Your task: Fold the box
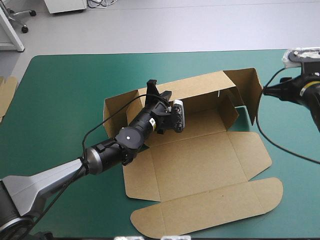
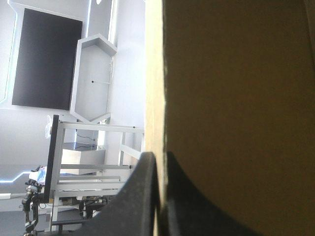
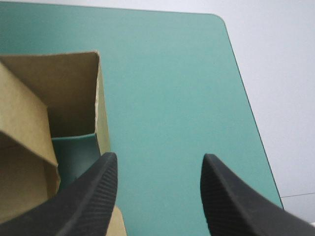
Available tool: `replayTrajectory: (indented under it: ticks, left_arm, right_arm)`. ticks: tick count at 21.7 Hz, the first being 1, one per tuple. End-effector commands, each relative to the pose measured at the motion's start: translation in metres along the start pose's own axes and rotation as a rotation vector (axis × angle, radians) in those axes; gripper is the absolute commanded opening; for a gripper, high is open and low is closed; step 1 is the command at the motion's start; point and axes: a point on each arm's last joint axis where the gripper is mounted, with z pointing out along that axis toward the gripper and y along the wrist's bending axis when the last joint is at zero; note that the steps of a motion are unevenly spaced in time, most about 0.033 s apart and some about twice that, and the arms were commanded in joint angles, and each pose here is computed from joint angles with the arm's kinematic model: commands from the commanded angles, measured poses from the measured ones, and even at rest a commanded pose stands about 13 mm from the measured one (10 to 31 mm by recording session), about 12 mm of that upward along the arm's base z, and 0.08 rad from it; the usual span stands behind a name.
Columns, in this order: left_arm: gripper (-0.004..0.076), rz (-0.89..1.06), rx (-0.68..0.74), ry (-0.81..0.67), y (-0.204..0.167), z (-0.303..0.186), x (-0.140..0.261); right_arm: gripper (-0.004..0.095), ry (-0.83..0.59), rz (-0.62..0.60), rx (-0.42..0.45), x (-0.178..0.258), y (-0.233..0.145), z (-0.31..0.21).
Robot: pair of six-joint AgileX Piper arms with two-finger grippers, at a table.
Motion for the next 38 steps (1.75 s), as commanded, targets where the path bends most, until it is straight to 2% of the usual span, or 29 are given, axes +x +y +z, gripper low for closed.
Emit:
replayTrajectory:
  ticks: [1, 4, 8, 15, 22, 25, 35, 38]
  left_arm:
    - [-0.0014, -0.044, -0.056, 0.029, 0.014, -0.007, -0.002]
    - [-0.0015, -0.002, -0.058, 0.024, 0.013, -0.008, -0.006]
    - [-0.0014, -0.006, -0.055, 0.020, 0.011, -0.008, -0.007]
    - [-0.0015, -0.009, -0.051, 0.015, 0.011, -0.008, -0.008]
    - [-0.0015, -0.009, -0.051, 0.015, 0.011, -0.008, -0.008]
    - [-0.0015, -0.009, -0.051, 0.015, 0.011, -0.008, -0.008]
    - [-0.0014, -0.009, -0.051, 0.015, 0.011, -0.008, -0.008]
    - [-0.0015, -0.007, -0.051, 0.015, 0.011, -0.008, -0.008]
  right_arm:
    - [0.0480, -0.096, 0.033, 0.001, -0.031, -0.013, 0.004]
    - [0.0468, -0.104, 0.102, -0.072, -0.053, -0.024, 0.021]
    - [0.0424, -0.057, 0.102, -0.087, -0.069, -0.035, 0.062]
    - [0.0425, -0.007, 0.116, -0.236, -0.081, -0.021, 0.135]
    - [0.0424, 0.024, 0.152, -0.362, -0.090, -0.009, 0.176]
    - [0.0424, 0.091, 0.158, -0.427, -0.080, -0.001, 0.198]
    - [0.0399, 0.276, 0.074, -0.560, -0.061, 0.015, 0.199]
    - [0.0375, 0.265, 0.068, -0.587, -0.064, 0.016, 0.189]
